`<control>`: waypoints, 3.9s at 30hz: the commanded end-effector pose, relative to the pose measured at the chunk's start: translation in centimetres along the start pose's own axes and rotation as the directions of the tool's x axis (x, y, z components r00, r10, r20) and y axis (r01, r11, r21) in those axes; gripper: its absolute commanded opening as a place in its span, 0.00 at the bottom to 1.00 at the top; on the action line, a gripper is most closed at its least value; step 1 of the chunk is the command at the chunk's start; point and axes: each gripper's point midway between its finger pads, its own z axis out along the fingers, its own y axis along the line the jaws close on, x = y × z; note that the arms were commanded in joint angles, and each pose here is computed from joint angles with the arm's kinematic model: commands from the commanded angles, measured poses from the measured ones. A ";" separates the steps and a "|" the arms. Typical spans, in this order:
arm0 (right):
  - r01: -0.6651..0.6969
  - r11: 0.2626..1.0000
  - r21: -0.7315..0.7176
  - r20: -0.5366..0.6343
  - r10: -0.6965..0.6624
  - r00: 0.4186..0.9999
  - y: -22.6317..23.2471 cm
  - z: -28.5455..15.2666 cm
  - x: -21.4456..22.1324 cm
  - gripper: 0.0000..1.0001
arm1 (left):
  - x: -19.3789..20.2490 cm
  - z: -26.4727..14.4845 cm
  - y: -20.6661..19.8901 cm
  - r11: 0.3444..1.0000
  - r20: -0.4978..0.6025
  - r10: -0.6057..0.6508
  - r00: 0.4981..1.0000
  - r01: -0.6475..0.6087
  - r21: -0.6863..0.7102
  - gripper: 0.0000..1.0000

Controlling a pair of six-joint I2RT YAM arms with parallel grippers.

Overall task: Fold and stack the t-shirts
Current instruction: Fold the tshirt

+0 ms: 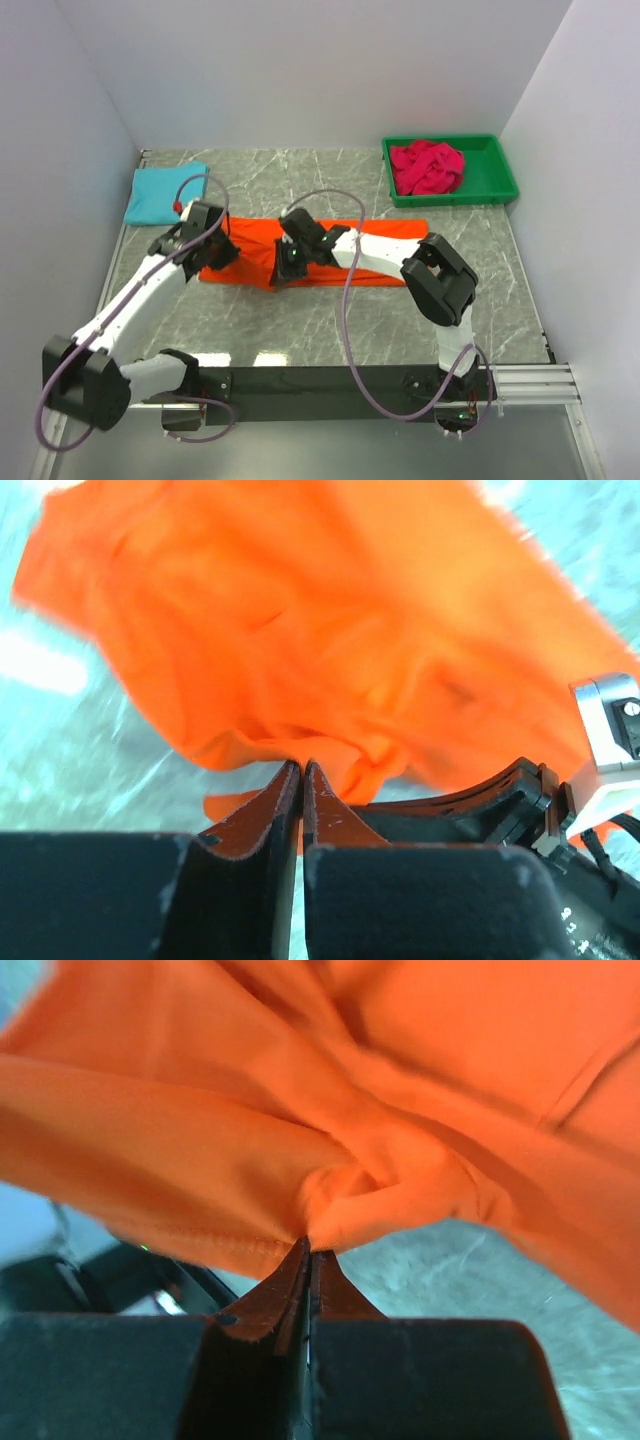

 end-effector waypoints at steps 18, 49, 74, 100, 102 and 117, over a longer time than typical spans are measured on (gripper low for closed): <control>-0.093 0.993 -0.070 0.102 0.100 0.990 -2.7 -2.8 -13.2 0.00 | -7.9 7.7 -5.2 0.985 0.074 0.168 0.983 -0.163 -0.062 0.11; 0.093 0.988 0.121 0.254 -0.122 0.959 -6.8 -7.6 -15.0 0.53 | -8.2 6.0 0.3 0.994 0.186 0.022 0.982 -0.002 -0.109 0.87; 0.080 0.930 0.360 -0.017 -0.079 0.997 -14.0 -7.9 -3.1 0.37 | -1.6 9.7 13.4 0.880 0.024 -0.150 0.988 0.145 -0.452 0.32; -0.187 0.729 0.659 0.267 0.006 0.964 -23.1 -12.6 -11.8 0.35 | -2.3 9.3 13.4 0.881 0.047 -0.151 0.987 0.156 -0.447 0.33; -0.258 0.685 0.681 0.323 0.035 0.946 -25.3 -14.6 -12.3 0.35 | -2.3 9.2 13.3 0.883 0.045 -0.151 0.988 0.155 -0.444 0.34; -0.324 0.740 0.589 0.360 0.118 0.925 -25.0 -19.2 -4.7 0.36 | -3.3 8.5 12.2 0.905 0.069 -0.138 0.988 0.154 -0.397 0.37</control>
